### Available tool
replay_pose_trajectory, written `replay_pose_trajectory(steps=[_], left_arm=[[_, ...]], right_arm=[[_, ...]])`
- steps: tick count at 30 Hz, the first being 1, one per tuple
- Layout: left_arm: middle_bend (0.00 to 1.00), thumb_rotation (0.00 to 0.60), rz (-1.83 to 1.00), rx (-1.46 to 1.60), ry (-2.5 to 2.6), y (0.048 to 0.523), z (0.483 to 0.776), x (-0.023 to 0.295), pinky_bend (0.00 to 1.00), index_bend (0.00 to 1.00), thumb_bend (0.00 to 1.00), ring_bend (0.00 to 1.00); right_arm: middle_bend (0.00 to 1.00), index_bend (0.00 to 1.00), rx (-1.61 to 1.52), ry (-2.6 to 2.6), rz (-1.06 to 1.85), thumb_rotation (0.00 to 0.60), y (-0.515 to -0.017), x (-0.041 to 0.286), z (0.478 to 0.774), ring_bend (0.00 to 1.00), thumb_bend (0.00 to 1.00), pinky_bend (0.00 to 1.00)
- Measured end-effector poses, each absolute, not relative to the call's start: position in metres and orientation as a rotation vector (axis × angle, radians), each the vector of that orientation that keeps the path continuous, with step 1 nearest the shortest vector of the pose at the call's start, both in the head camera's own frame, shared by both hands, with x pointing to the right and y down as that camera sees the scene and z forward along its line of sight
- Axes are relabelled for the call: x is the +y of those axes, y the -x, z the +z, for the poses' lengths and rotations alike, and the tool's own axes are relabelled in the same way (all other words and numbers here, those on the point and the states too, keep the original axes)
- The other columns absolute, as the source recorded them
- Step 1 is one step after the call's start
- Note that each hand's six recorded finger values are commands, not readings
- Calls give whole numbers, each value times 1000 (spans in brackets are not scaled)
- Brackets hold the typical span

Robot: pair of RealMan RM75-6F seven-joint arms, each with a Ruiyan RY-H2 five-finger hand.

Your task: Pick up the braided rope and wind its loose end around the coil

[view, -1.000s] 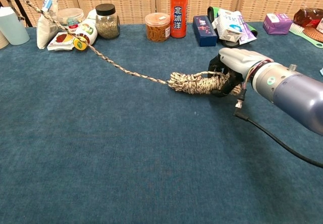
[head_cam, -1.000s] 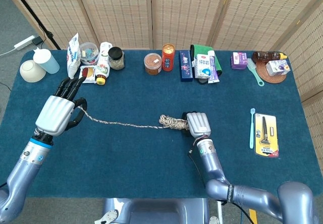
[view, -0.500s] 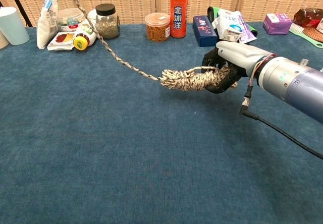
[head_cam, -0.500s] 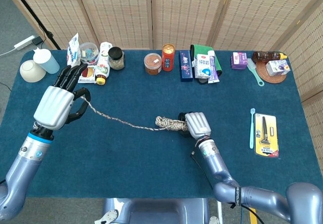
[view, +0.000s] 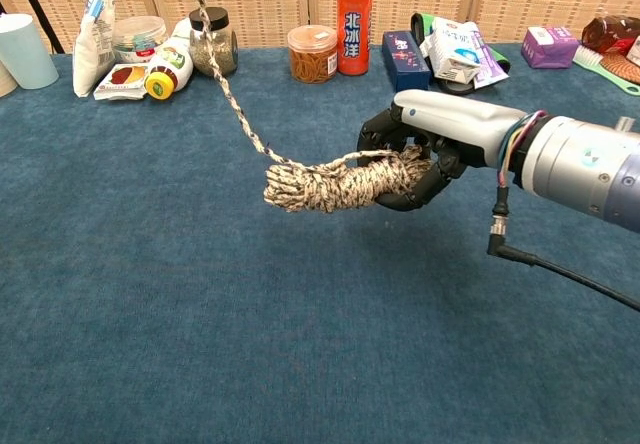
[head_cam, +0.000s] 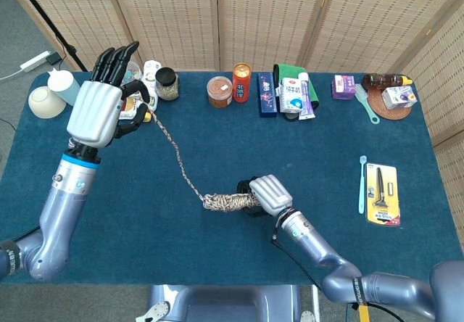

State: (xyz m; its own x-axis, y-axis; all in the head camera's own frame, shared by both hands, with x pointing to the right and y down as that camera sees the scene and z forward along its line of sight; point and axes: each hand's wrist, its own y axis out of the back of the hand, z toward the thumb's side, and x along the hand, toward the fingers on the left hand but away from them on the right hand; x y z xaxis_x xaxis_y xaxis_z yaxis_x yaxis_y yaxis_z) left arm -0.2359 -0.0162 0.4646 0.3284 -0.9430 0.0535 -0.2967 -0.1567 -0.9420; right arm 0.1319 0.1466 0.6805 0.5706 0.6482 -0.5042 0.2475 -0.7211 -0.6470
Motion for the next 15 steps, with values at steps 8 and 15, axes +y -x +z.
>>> replay_pose_trajectory(steps=[8, 15], left_arm=[[0, 600, -945, 1086, 1518, 217, 487, -47, 0, 611, 426, 0], [0, 600, -1020, 1067, 1454, 206, 526, -64, 0, 611, 424, 0]], right_arm=[[575, 753, -662, 2361, 931, 600, -131, 154, 666, 469, 652, 615], [580, 757, -697, 2508, 847, 600, -131, 160, 652, 470, 652, 615]])
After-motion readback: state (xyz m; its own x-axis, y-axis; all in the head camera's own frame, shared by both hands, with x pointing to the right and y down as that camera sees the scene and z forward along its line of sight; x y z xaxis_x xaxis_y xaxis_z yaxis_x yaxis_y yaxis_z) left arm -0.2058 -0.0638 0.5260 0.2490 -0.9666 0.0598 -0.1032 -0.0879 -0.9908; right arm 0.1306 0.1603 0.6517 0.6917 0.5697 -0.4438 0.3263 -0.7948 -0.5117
